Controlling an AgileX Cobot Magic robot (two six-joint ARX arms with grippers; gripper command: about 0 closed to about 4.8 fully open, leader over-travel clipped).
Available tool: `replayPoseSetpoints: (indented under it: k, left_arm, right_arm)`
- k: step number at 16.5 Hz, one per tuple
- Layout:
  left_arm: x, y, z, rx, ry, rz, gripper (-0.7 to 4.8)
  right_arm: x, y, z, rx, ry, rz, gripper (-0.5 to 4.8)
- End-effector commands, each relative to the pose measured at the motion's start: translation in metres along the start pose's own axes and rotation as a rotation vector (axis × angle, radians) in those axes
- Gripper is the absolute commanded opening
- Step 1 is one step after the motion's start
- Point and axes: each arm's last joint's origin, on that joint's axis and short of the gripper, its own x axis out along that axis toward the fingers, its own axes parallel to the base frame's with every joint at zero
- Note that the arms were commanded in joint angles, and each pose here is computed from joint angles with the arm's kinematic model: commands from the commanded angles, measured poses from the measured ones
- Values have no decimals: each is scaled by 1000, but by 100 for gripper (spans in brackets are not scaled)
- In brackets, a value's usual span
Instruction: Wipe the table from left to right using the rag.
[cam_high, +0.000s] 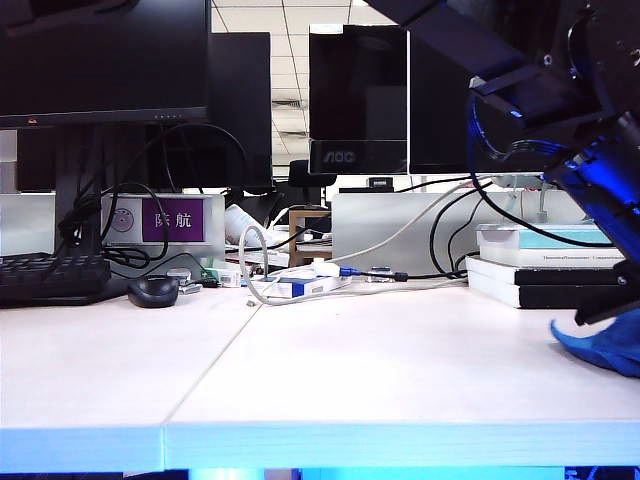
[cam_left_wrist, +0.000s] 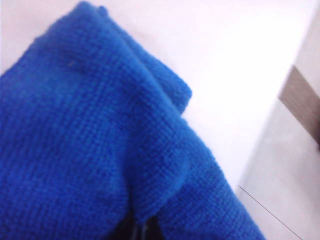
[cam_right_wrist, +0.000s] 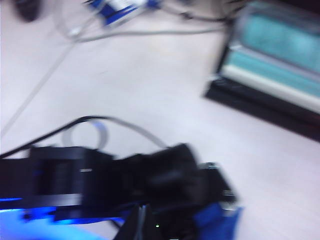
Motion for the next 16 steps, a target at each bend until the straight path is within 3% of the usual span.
replayPoseSetpoints:
  k: [1,2,7,8,9,16]
  left_arm:
    - [0,-3,0,11,14,-56,164]
    - [0,-4,0,10,15,-71,188]
    - [-16,-16,16,34,-26,-138,189]
    - [-20,-19,20,40,-38,-146,201]
    - [-28,-24,25,46,-47,-145,252]
    - [-46,-34,33,45,-21,-190,252]
  right_arm:
    - [-7,-3,-1,15,-39,-36,-1]
    - [-8,-4,-1,15,-38,-41,-1]
    - [-10,-6,-6,4,-7,-84,-1]
    - [-11,-6,-6,6,-13,-84,-1]
    - [-12,-7,-7,8,-19,-83,-1]
    - [-17,-10,-10,15,-31,-119,-1]
